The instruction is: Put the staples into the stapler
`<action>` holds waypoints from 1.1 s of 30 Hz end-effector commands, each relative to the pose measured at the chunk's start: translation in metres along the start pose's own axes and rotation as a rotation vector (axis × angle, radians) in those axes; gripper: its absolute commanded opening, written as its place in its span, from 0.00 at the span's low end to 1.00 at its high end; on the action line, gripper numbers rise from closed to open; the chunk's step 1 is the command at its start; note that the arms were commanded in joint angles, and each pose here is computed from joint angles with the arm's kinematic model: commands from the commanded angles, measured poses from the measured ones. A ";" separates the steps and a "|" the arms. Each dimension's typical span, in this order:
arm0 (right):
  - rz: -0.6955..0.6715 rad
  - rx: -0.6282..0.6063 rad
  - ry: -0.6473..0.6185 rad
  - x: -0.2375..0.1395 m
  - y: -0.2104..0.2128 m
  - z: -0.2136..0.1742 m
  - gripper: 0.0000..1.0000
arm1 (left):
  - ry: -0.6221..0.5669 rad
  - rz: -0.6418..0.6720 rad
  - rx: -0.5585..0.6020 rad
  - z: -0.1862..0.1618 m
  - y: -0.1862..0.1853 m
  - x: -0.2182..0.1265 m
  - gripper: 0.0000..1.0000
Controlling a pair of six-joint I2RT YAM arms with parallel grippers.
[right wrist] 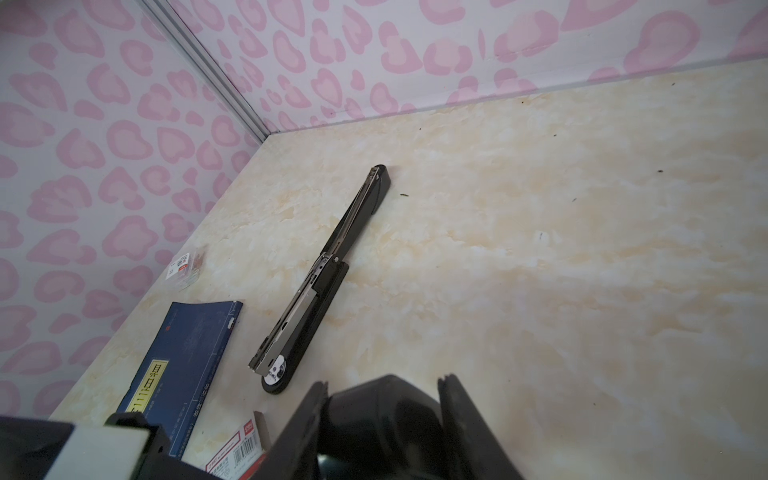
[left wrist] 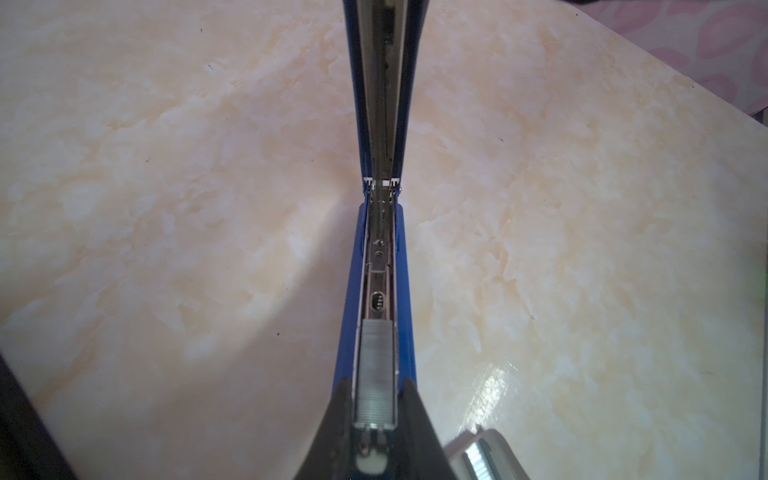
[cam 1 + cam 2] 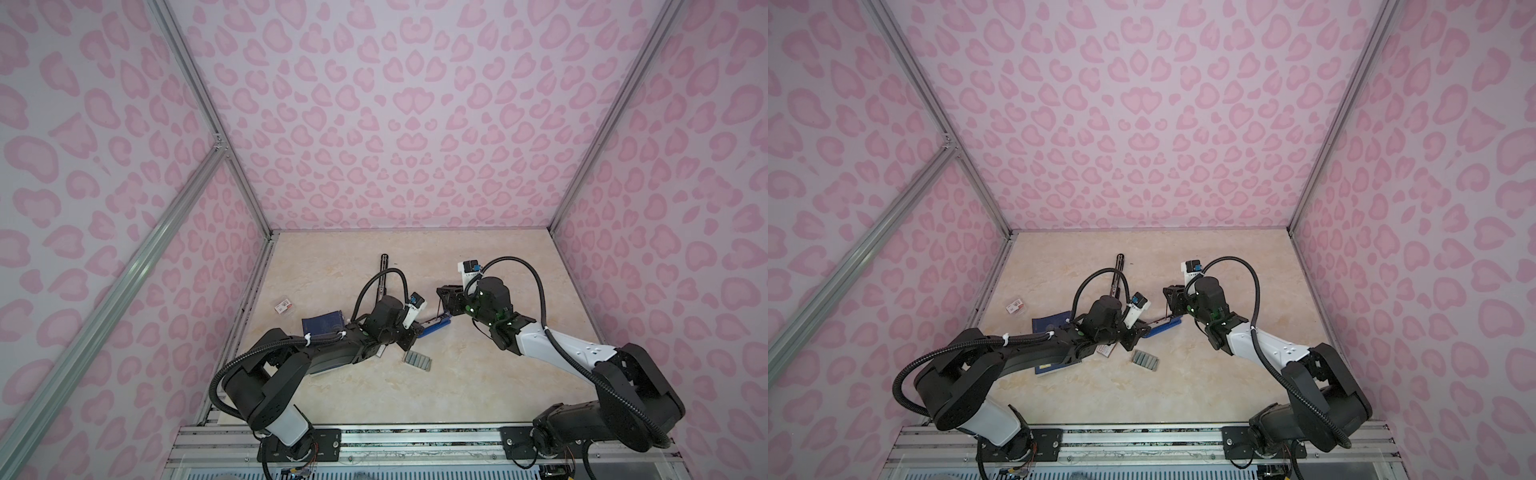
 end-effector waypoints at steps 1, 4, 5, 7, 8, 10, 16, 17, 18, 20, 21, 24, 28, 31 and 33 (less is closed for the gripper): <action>0.005 0.040 0.088 0.001 0.002 -0.016 0.43 | -0.075 0.003 0.017 0.020 0.001 -0.003 0.11; 0.007 0.030 0.090 0.001 0.005 -0.018 0.43 | -0.078 0.008 0.015 0.021 0.001 -0.003 0.11; 0.009 0.026 0.091 0.001 0.006 -0.018 0.43 | -0.080 0.010 0.015 0.022 0.001 -0.004 0.11; 0.007 0.019 0.094 0.001 0.007 -0.020 0.43 | -0.081 0.010 0.015 0.023 0.002 -0.004 0.11; 0.007 0.015 0.098 0.001 0.008 -0.021 0.43 | -0.082 0.011 0.015 0.023 0.002 -0.004 0.11; 0.005 0.005 0.104 0.002 0.009 -0.023 0.43 | -0.081 0.016 0.015 0.025 0.002 -0.003 0.11; 0.013 -0.024 0.113 0.002 0.016 -0.027 0.43 | -0.085 0.022 0.012 0.029 0.004 -0.003 0.11; 0.012 -0.028 0.115 0.002 0.017 -0.028 0.43 | -0.087 0.024 0.012 0.030 0.004 -0.003 0.11; 0.013 -0.033 0.117 0.003 0.018 -0.028 0.43 | -0.087 0.024 0.012 0.030 0.004 -0.003 0.11; 0.016 -0.041 0.120 0.003 0.020 -0.029 0.43 | -0.089 0.026 0.012 0.031 0.004 -0.004 0.11; 0.016 -0.044 0.121 0.003 0.021 -0.030 0.43 | -0.090 0.028 0.012 0.032 0.005 -0.004 0.11; 0.017 -0.052 0.123 0.003 0.023 -0.031 0.43 | -0.092 0.034 0.013 0.034 0.005 -0.004 0.11; 0.022 -0.072 0.134 0.004 0.026 -0.035 0.43 | -0.097 0.040 0.013 0.038 0.007 -0.004 0.11; 0.025 -0.084 0.145 0.005 0.030 -0.037 0.43 | -0.101 0.042 0.016 0.041 0.007 -0.003 0.11; 0.032 -0.094 0.147 0.005 0.033 -0.037 0.43 | -0.102 0.042 0.016 0.041 0.007 -0.003 0.11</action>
Point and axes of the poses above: each gripper's point midway between its finger pads, its own x axis out along the fingers, its own y axis along the line the jaws close on, z = x × y, the point moved 7 cm from there along -x, back along the fingers, and after that the axes turned 8 degrees about x, right-handed, at the moved point
